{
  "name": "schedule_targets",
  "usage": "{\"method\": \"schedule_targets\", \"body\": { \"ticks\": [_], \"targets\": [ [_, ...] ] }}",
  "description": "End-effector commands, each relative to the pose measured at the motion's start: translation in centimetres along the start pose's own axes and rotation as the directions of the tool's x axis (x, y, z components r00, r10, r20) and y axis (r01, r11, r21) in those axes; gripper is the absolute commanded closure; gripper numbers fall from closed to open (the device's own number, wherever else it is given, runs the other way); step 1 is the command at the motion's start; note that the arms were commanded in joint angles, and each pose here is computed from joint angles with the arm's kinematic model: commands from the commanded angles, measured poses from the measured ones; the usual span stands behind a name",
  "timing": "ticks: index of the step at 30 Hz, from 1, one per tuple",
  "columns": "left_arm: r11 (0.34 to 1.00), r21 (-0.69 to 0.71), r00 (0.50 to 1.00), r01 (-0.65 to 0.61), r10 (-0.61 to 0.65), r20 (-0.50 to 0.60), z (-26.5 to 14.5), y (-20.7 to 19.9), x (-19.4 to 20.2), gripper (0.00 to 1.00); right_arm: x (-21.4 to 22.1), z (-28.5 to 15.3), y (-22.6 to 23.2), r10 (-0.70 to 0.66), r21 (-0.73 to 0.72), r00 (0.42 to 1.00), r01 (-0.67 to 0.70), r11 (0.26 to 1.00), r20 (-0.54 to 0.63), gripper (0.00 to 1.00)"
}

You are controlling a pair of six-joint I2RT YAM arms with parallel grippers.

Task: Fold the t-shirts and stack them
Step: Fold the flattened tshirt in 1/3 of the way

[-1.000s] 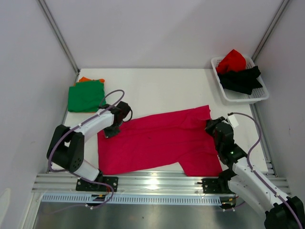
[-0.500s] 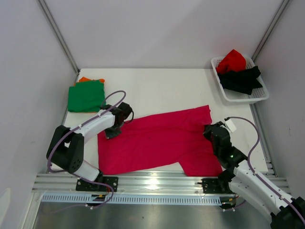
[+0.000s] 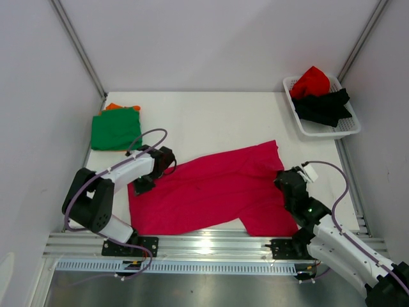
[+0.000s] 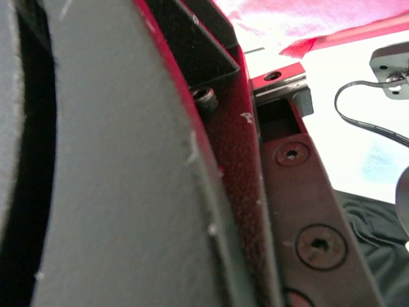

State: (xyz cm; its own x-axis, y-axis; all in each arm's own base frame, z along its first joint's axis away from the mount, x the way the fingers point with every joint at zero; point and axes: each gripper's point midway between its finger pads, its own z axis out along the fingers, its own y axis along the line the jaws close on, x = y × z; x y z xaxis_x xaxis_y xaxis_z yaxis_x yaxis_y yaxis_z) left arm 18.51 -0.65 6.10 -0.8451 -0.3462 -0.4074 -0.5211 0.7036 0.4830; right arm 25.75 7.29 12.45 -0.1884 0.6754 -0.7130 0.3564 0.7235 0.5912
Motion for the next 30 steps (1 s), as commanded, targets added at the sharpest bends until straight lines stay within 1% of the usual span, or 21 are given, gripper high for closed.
{"method": "schedule_targets", "body": {
  "ticks": [1,4,10,12,13,14,16,17,19,20,21,23,24,26,27,30],
  "targets": [
    [0.998,-0.035,0.998,0.044,-0.043,0.035,-0.4,1.5,-0.3,0.94,-1.5,-0.2,0.1,0.021,0.025,0.998,-0.023,0.999,0.054,1.0],
    [0.997,-0.022,0.997,0.067,-0.066,0.034,-0.5,1.7,-0.1,0.94,-1.6,-0.3,-0.3,0.016,0.038,0.998,-0.018,0.999,0.057,1.0],
    [0.997,0.004,0.997,0.071,-0.072,0.016,-0.6,1.7,0.4,0.93,-1.5,-0.4,-0.6,0.024,0.042,0.998,-0.027,0.999,0.058,1.0],
    [0.998,0.02,0.998,0.061,-0.061,-0.002,-0.6,1.2,0.7,0.89,-1.3,-0.3,-0.6,0.025,0.042,0.998,-0.028,0.999,0.053,1.0],
    [0.998,0.016,0.998,0.061,-0.061,-0.007,-0.6,1.2,0.8,0.81,-1.3,-0.3,-0.5,0.033,0.04,0.998,-0.035,0.999,0.051,1.0],
    [0.998,0.008,0.998,0.063,-0.063,-0.008,-0.6,1.4,0.8,0.69,-1.2,-0.3,-0.5,0.033,0.043,0.998,-0.035,0.998,0.049,1.0],
    [0.996,-0.005,0.996,0.089,-0.089,0.0,-0.8,1.8,0.7,0.55,-1.1,-0.2,-0.5,0.035,0.049,0.998,-0.037,0.998,0.044,1.0],
    [0.995,-0.007,0.995,0.095,-0.095,0.004,-0.9,1.9,0.5,0.44,-1.1,-0.2,-0.7,0.031,0.058,0.999,-0.034,0.998,0.043,1.0],
    [0.995,-0.002,0.995,0.1,-0.1,0.013,-1.1,2.0,0.3,0.41,-1.0,-0.2,-0.7,0.038,0.07,0.999,-0.041,0.997,0.039,1.0],
    [0.995,0.003,0.995,0.101,-0.101,0.015,-1.1,1.9,0.2,0.38,-0.9,-0.2,-1.1,0.036,0.085,0.999,-0.039,0.996,0.036,1.0],
    [0.995,0.014,0.995,0.1,-0.1,0.013,-1.1,1.7,0.2,0.38,-0.8,-0.2,-1.1,0.039,0.091,0.999,-0.042,0.995,0.034,0.93],
    [0.996,0.021,0.996,0.092,-0.092,0.01,-1.0,1.4,0.2,0.38,-0.6,-0.2,-1.3,0.042,0.102,0.999,-0.044,0.994,0.024,0.85],
    [0.996,0.025,0.996,0.088,-0.088,0.009,-1.0,1.2,0.2,0.38,-0.4,-0.2,-1.3,0.04,0.103,0.999,-0.042,0.994,0.019,0.77],
    [0.997,0.021,0.997,0.079,-0.079,0.004,-0.8,1.0,0.3,0.38,-0.3,-0.2,-1.2,0.048,0.101,0.999,-0.05,0.994,0.017,0.68],
    [0.997,0.015,0.997,0.074,-0.074,0.003,-0.7,1.0,0.4,0.38,-0.3,-0.2,-1.2,0.048,0.1,0.999,-0.05,0.994,0.02,0.62],
    [0.998,0.007,0.998,0.07,-0.07,0.003,-0.7,1.0,0.5,0.38,-0.3,-0.3,-1.1,0.05,0.104,0.998,-0.053,0.993,0.027,0.56]
  ]
}}
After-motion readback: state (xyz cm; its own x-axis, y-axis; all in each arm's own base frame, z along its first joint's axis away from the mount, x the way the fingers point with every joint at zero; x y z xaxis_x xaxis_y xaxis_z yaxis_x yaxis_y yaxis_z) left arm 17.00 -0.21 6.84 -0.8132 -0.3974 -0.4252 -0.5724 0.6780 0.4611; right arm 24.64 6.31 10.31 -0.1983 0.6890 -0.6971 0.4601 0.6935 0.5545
